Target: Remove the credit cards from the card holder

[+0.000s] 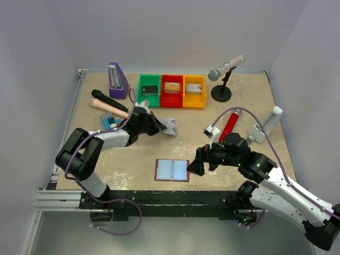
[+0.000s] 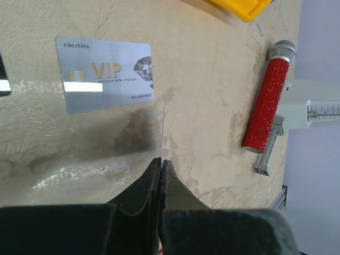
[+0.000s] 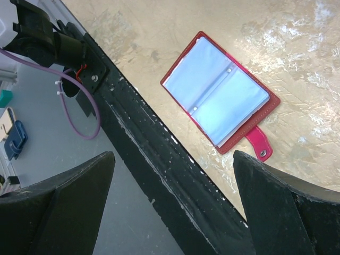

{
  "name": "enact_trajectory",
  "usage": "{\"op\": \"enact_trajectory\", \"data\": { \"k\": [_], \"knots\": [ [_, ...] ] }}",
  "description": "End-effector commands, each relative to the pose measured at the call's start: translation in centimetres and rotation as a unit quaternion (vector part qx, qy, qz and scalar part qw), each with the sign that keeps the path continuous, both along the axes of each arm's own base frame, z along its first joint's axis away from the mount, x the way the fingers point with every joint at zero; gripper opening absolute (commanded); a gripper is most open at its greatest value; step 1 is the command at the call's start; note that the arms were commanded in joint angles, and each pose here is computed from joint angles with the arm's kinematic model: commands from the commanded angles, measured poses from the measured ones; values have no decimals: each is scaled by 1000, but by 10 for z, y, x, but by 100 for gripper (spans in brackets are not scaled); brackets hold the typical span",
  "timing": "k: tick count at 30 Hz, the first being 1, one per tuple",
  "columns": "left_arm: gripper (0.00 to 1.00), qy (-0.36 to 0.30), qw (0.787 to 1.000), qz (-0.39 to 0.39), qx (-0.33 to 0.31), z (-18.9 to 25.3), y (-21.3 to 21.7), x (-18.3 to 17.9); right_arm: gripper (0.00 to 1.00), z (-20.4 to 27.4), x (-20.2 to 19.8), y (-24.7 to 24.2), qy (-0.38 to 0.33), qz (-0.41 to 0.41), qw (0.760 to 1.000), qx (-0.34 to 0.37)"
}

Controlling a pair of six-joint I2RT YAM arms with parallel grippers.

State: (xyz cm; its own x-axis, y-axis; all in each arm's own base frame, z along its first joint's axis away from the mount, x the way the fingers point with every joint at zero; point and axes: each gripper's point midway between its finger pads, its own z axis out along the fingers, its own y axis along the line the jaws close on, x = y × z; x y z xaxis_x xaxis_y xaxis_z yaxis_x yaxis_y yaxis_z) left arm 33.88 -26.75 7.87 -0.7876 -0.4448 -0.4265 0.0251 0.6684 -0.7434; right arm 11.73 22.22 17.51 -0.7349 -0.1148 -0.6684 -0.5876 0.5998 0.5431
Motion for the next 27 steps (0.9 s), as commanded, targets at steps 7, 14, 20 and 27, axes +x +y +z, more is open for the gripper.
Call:
{"op": "enact_trajectory", "data": {
  "k": [7, 14, 20, 27],
  "knots": [
    [0, -2, 1000, -12, -16, -4, -3, 6, 99, 14, 4, 9, -13, 10, 1000, 23],
    [0, 25, 999, -13, -20, -21, -4, 4, 99, 11, 5, 11, -8, 8, 1000, 23],
    [6, 40, 999, -4, -10, -31, 1, 6, 99, 9, 5, 9, -6, 4, 1000, 17],
    [8, 46, 999, 8, 3, -36, 12, 8, 99, 7, 5, 8, -5, 4, 1000, 11]
  ]
}}
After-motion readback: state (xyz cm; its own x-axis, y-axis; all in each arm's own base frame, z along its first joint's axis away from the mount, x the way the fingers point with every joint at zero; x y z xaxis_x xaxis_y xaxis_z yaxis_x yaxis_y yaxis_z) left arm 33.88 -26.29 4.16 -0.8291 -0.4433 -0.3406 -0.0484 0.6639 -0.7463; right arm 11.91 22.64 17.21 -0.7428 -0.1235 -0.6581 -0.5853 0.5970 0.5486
